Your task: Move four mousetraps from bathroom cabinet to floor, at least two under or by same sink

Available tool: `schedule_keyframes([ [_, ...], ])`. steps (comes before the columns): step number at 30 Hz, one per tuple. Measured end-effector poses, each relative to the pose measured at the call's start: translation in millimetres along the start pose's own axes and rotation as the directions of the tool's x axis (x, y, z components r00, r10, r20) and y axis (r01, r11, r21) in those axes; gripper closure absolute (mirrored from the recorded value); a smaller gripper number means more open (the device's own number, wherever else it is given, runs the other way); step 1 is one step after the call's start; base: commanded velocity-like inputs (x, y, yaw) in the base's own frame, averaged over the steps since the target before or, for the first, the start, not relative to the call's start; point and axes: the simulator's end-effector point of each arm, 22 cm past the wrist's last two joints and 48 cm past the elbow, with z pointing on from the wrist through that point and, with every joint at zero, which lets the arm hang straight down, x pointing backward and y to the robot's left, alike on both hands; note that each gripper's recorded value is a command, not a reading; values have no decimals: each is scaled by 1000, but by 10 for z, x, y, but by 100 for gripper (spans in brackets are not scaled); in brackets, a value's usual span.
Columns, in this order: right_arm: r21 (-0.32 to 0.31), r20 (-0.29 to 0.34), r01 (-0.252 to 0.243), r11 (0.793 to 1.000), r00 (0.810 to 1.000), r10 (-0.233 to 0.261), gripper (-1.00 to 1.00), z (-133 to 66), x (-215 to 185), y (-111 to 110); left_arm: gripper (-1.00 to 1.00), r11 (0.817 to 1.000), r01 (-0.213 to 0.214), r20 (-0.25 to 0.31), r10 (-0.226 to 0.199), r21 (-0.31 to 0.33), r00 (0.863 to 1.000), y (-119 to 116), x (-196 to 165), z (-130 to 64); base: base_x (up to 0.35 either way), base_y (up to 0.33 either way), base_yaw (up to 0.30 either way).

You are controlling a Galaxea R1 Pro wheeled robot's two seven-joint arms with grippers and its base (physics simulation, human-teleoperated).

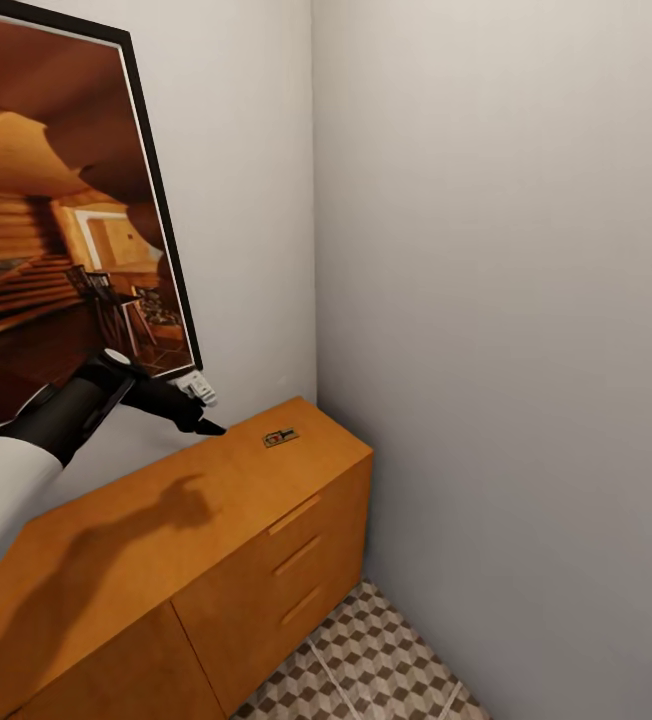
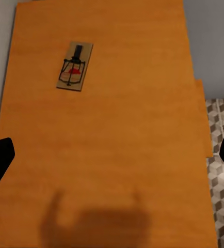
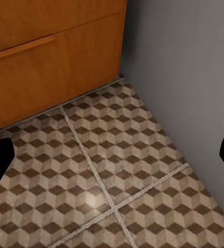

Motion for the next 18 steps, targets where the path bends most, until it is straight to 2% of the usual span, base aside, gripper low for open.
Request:
schedule_keyframes([
  [10, 0, 0, 0, 1000, 1000, 0, -100, 0, 0, 0, -100, 999, 11, -7, -11, -32, 1000, 79, 46, 23, 0, 0, 0],
  [18, 1, -1, 0, 1000, 1000, 0, -100, 1, 1, -1, -100, 999, 16, -10, -17, -31, 1000, 71, 56, 52, 0, 0, 0],
])
